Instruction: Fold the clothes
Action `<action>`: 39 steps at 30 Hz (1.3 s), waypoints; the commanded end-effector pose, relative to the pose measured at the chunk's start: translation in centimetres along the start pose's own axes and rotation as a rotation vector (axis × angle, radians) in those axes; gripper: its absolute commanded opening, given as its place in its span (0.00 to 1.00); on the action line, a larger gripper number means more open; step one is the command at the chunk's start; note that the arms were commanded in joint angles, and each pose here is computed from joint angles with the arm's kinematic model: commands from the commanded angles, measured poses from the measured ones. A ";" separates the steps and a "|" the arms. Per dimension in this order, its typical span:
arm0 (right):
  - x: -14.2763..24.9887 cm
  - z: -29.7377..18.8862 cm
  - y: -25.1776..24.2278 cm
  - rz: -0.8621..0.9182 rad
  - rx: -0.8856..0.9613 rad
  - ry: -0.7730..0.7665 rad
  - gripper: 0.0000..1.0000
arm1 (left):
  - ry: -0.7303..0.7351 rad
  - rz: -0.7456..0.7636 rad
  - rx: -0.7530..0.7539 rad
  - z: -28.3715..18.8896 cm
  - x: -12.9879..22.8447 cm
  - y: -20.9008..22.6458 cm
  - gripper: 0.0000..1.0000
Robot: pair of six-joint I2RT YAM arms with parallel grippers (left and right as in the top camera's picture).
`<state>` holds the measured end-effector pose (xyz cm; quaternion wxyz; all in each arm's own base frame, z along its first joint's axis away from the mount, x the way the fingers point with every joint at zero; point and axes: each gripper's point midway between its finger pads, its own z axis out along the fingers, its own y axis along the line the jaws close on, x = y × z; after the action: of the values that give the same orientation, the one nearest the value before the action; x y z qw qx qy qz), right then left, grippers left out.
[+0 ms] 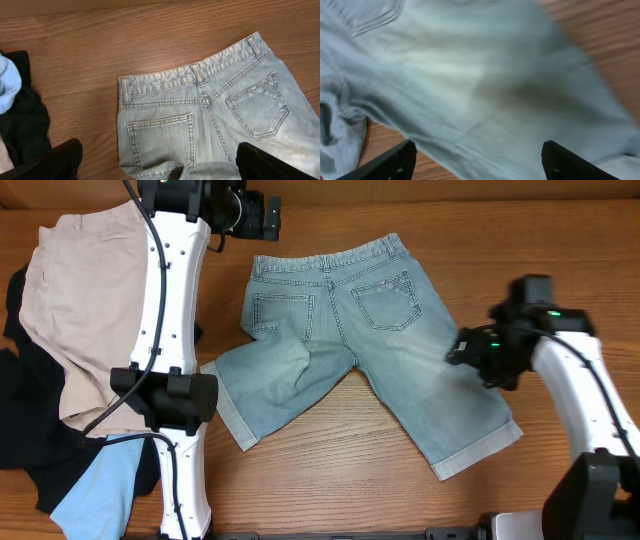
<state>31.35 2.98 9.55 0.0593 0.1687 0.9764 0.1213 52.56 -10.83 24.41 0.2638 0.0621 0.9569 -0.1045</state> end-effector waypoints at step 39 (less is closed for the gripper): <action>-4.5 12.2 -12.9 0.411 0.173 0.079 0.83 | -0.024 0.063 0.020 1.1 -0.5 -2.3 1.00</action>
<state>35.39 -2.15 0.45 -0.0130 0.3667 0.9173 0.1547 53.17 -11.74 24.41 0.2758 0.0700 0.9527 -0.1066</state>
